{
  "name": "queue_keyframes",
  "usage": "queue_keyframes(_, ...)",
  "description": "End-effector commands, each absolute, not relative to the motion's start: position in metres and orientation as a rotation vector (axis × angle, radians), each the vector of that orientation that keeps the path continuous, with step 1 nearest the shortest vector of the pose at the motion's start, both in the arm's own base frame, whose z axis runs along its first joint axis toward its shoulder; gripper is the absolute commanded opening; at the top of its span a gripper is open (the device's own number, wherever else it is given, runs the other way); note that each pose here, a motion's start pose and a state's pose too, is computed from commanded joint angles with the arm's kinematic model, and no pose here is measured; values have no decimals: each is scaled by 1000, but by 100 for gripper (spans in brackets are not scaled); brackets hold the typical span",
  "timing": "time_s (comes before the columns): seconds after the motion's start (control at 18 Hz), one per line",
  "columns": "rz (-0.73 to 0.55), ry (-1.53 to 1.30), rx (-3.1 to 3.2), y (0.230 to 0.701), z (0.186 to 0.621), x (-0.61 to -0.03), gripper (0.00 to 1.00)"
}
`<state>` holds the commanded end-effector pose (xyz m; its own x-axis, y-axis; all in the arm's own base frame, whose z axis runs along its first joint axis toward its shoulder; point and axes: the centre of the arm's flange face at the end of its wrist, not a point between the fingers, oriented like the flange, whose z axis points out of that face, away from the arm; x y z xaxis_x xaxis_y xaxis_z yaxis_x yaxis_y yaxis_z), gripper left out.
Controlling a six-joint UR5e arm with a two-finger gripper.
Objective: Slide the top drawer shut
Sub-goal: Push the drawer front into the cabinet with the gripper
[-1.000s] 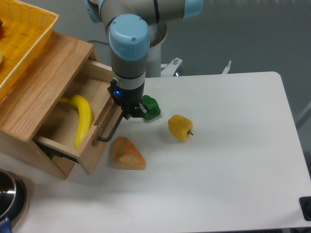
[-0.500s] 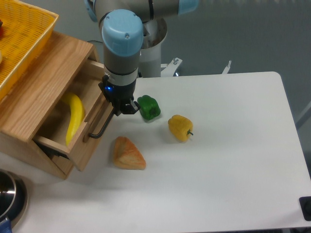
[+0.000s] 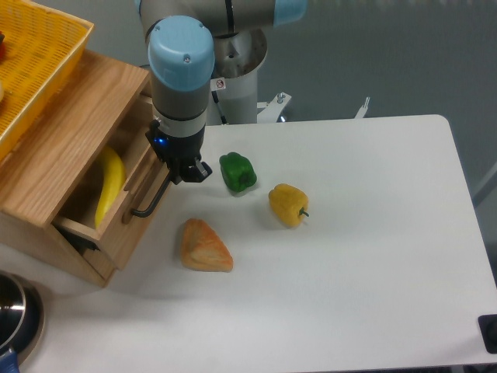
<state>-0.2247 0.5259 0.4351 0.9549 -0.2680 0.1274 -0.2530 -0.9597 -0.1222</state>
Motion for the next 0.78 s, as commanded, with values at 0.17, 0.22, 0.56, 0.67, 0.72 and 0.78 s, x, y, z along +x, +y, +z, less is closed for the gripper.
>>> queue_keyframes(0.17,-228,419,-2998,529,435,-218,0)
queue_keyframes(0.22,-232,421,-2997,529,435,-217,0)
queue_keyframes(0.56,-251,437,-2987,533,435,-206,0)
queue_keyframes(0.67,-252,420,-2992,536,435,-201,0)
queue_keyframes(0.72,-253,415,-2993,536,435,-199,0)
queue_keyframes(0.78,-254,415,-2993,537,435,-197,0)
